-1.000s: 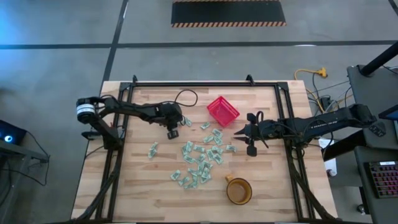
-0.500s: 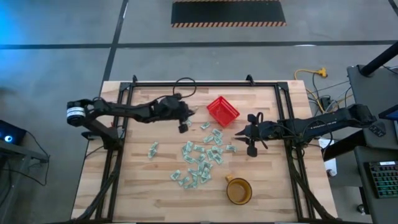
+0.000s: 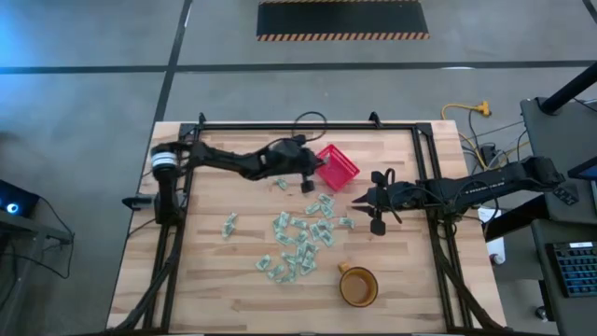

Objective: Pick and place Stevia / Truvia into bins
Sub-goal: Put the stevia packet into the red basket

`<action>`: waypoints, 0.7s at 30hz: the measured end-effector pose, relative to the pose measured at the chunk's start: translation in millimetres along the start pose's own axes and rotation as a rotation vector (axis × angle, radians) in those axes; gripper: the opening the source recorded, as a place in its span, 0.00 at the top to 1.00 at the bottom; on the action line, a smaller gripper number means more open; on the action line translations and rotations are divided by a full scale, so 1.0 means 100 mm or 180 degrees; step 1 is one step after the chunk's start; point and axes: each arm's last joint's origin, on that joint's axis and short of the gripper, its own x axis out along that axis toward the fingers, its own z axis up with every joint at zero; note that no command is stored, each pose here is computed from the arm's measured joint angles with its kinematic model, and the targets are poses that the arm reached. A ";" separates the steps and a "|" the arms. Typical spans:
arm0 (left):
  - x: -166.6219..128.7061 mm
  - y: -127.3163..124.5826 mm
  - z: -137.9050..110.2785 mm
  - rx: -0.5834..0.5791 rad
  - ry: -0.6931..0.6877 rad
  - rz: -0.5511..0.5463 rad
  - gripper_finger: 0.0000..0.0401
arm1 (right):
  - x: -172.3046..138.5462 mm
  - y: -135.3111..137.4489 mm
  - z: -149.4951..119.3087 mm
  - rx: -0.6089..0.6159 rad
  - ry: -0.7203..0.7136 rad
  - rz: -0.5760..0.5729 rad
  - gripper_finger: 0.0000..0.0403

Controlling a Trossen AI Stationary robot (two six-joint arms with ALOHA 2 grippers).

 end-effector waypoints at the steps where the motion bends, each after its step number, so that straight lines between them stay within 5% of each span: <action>1: 0.07 0.01 0.00 0.0000 0.0111 -0.0026 0.95 | 0.00 0.00 0.00 0.0002 0.0002 -0.0001 0.83; 9: 0.29 0.08 0.07 0.0035 0.0749 -0.0157 0.92 | 0.00 0.00 -0.01 0.0005 0.0020 -0.0003 0.84; 21: 0.05 0.13 0.28 0.0087 0.0776 -0.0185 0.60 | 0.05 -0.01 -0.20 0.0041 0.0081 -0.0008 0.80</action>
